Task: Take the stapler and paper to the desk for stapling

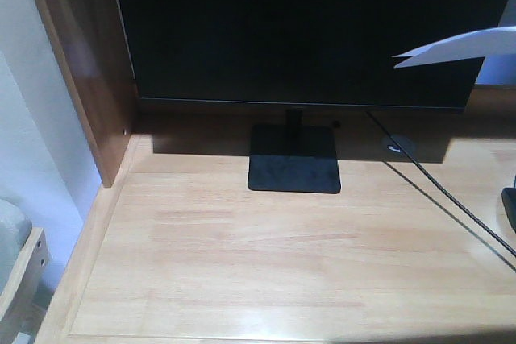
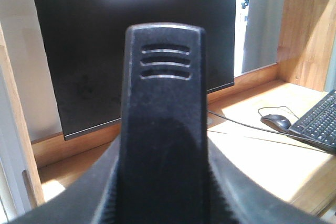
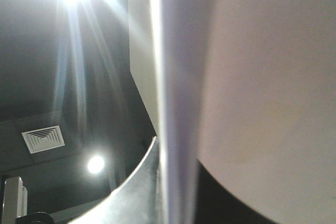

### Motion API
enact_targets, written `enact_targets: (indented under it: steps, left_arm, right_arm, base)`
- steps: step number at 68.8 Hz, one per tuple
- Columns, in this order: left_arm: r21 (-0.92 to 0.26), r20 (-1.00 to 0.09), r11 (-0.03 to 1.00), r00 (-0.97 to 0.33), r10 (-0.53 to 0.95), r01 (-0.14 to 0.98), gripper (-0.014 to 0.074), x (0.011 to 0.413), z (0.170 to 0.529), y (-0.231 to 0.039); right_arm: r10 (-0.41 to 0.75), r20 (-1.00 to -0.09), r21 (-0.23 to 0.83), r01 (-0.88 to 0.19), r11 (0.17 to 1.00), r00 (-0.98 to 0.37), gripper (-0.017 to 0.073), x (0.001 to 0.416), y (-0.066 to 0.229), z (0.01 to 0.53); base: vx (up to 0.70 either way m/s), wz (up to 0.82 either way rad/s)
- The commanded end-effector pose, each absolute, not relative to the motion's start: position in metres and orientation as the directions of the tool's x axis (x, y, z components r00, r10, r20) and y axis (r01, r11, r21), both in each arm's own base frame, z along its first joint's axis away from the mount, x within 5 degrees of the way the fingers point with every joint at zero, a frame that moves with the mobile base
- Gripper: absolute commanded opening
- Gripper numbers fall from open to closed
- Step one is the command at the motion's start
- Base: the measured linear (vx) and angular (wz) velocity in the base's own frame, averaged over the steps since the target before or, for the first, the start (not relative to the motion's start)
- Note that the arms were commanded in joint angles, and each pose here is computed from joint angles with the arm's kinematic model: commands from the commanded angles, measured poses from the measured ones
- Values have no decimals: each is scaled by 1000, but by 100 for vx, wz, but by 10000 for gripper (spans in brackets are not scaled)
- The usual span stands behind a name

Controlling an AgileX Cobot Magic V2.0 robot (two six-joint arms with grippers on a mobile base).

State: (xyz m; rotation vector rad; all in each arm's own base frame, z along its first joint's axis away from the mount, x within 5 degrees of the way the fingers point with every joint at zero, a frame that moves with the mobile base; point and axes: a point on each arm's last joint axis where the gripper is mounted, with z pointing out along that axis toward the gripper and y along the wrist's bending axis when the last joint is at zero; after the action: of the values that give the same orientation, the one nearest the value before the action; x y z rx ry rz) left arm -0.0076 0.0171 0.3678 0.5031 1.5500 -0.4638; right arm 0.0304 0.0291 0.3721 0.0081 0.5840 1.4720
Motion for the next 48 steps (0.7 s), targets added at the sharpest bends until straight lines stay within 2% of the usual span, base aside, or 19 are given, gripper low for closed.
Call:
enact_targets:
  steps: [1, 31, 48]
  left_arm:
    - [12, -997, 811, 70, -36, 585, -6, -8, 385, 16]
    - [29, -999, 819, 45, 3, 573, -6, -3, 379, 14]
    - [69, -995, 818, -24, 100, 571, -6, 25, 382, -9]
  right_arm:
    - [937, -348, 313, -942, 120, 3, -10, 28, 28, 381]
    - [937, -348, 313, -942, 120, 3, -10, 28, 28, 381]
    - [937, -348, 313, -942, 120, 3, -10, 28, 28, 381]
  base:
    - [0, 0]
    - [0, 0]
    - [0, 0]
